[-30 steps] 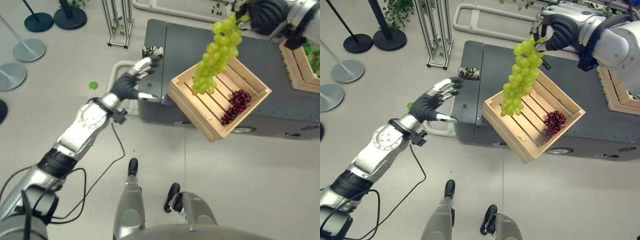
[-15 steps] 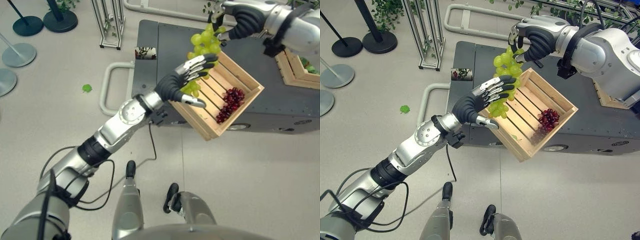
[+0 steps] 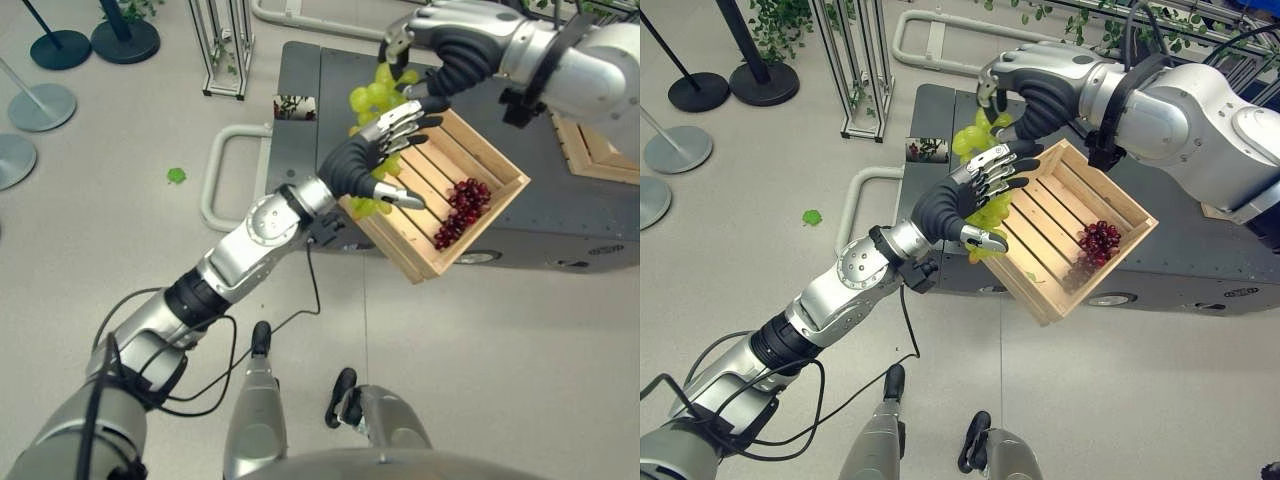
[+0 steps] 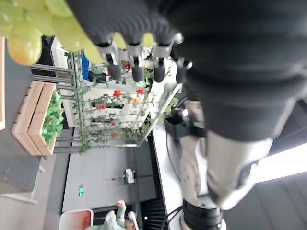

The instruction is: Pick up the fruits from the basket on one side to the basket on the other side

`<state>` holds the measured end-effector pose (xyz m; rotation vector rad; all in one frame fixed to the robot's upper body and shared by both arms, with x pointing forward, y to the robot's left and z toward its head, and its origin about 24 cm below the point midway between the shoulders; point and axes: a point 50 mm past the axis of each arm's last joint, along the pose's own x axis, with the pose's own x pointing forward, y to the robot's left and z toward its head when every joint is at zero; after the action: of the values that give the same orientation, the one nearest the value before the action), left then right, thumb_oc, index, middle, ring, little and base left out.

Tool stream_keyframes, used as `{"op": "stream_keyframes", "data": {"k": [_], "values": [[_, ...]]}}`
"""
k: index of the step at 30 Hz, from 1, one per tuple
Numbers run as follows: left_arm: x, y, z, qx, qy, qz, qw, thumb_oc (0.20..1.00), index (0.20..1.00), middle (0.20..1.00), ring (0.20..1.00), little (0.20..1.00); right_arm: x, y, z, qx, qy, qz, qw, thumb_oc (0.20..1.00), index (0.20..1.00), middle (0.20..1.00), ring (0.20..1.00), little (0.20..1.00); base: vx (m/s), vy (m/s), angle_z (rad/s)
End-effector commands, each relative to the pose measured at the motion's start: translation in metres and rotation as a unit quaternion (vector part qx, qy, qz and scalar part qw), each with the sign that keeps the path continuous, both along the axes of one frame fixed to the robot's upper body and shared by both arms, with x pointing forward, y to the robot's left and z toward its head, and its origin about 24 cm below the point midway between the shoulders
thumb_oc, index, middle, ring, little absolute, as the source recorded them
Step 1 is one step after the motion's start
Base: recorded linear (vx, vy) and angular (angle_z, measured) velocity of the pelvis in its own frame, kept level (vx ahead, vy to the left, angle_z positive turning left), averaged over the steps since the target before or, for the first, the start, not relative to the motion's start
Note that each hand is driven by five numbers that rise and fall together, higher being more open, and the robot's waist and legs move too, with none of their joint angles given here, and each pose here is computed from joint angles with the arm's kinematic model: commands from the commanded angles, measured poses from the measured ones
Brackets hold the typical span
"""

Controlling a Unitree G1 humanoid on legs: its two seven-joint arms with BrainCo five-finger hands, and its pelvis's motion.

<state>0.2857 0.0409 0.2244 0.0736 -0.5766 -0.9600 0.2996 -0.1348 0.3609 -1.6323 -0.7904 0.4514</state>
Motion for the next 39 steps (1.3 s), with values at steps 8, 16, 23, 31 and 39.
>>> {"op": "stream_keyframes", "data": {"k": [8, 16, 23, 31, 39], "values": [[-0.026, 0.020, 0.022, -0.014, -0.048, -0.050, 0.998, 1.000, 1.000, 1.000, 1.000, 1.000, -0.023, -0.002, 0.044, 0.052, -0.070, 0.032, 0.996, 0.200, 0.200, 0.200, 0.200, 0.200, 0.00, 0.000, 0.00], [-0.046, 0.054, 0.031, 0.024, -0.079, -0.043, 0.996, 1.000, 1.000, 1.000, 1.000, 1.000, -0.019, -0.026, 0.045, 0.057, -0.075, -0.017, 0.995, 0.200, 0.200, 0.200, 0.200, 0.200, 0.00, 0.000, 0.00], [-0.053, 0.075, 0.038, 0.036, -0.100, -0.014, 0.994, 1.000, 1.000, 1.000, 1.000, 1.000, -0.019, -0.041, 0.042, 0.059, -0.074, -0.042, 0.995, 0.200, 0.200, 0.200, 0.200, 0.200, 0.00, 0.000, 0.00], [-0.039, 0.118, 0.042, 0.026, -0.166, 0.149, 0.975, 1.000, 1.000, 1.000, 1.000, 1.000, -0.028, -0.048, 0.043, 0.069, -0.077, -0.040, 0.994, 0.200, 0.200, 0.200, 0.200, 0.200, 0.00, 0.000, 0.00], [-0.027, 0.148, 0.020, -0.018, -0.137, 0.261, 0.955, 1.000, 1.000, 1.000, 1.000, 1.000, -0.031, -0.050, 0.038, 0.078, -0.070, -0.030, 0.994, 0.200, 0.200, 0.200, 0.200, 0.200, 0.00, 0.000, 0.00]]}}
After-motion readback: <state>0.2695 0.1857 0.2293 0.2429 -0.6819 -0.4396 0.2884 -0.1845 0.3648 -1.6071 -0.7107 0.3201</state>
